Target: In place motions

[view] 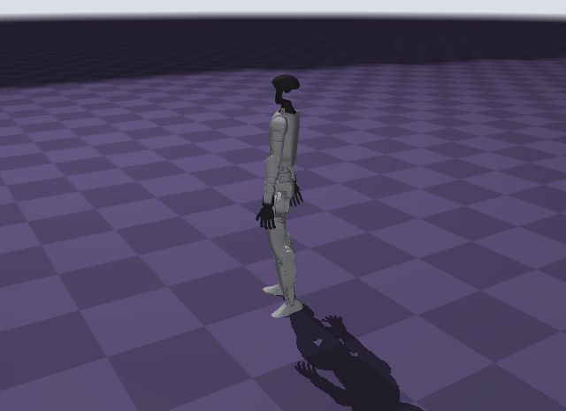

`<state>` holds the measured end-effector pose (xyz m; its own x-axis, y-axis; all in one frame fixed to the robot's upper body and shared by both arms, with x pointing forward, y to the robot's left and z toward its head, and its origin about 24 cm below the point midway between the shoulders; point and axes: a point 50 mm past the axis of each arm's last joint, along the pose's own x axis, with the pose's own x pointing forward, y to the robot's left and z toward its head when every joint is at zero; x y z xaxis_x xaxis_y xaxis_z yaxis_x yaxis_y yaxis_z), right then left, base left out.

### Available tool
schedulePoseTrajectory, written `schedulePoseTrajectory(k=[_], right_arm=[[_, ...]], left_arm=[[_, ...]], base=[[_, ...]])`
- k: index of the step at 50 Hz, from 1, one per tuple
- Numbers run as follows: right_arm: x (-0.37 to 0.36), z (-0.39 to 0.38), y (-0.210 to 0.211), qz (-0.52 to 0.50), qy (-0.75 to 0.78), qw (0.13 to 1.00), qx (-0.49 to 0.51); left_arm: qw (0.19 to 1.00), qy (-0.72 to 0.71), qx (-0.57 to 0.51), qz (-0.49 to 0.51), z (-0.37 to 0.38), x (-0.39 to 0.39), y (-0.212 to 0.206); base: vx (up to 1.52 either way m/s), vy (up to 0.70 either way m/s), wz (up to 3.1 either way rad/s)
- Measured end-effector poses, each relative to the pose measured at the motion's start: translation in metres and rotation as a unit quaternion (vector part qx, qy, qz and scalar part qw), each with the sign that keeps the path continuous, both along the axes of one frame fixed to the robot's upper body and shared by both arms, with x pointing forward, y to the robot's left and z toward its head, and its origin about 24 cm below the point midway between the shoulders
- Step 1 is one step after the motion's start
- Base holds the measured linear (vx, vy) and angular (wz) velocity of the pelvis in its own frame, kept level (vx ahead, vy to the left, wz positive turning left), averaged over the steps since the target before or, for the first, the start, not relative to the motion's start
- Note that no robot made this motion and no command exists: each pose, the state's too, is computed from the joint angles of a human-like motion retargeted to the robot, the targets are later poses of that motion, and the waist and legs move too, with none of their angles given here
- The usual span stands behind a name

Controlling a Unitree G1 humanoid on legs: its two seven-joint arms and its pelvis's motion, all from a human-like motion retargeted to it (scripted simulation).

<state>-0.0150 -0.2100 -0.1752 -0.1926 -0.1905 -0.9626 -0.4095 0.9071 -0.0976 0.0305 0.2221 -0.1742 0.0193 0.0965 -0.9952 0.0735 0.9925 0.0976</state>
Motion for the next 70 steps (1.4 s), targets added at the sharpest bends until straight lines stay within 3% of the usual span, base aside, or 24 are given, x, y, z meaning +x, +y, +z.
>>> schedulePoseTrajectory(k=[15, 37, 53, 70], right_arm=[[0.052, -0.004, 0.019, 0.084, -0.07, 0.992, 0.063], [0.075, -0.003, 0.032, 0.118, -0.092, 0.985, 0.088], [0.054, -0.001, 0.01, 0.076, -0.047, 0.995, 0.036], [0.035, -0.001, 0.004, 0.036, -0.027, 0.999, 0.02]], left_arm=[[0.992, 0.124, -0.028, 0.025, 0.002, -0.068, -0.018], [0.988, 0.145, -0.039, 0.037, 0.003, -0.079, -0.024], [0.995, 0.082, -0.019, 0.046, -0.001, -0.045, -0.017], [0.995, 0.076, -0.058, 0.004, -0.005, -0.039, -0.042]], base=[[-0.02, -0.02, -0.01], [-0.11, -0.06, -0.42], [-0.17, 0.02, -1.01], [-0.01, 0.0, -0.19]])
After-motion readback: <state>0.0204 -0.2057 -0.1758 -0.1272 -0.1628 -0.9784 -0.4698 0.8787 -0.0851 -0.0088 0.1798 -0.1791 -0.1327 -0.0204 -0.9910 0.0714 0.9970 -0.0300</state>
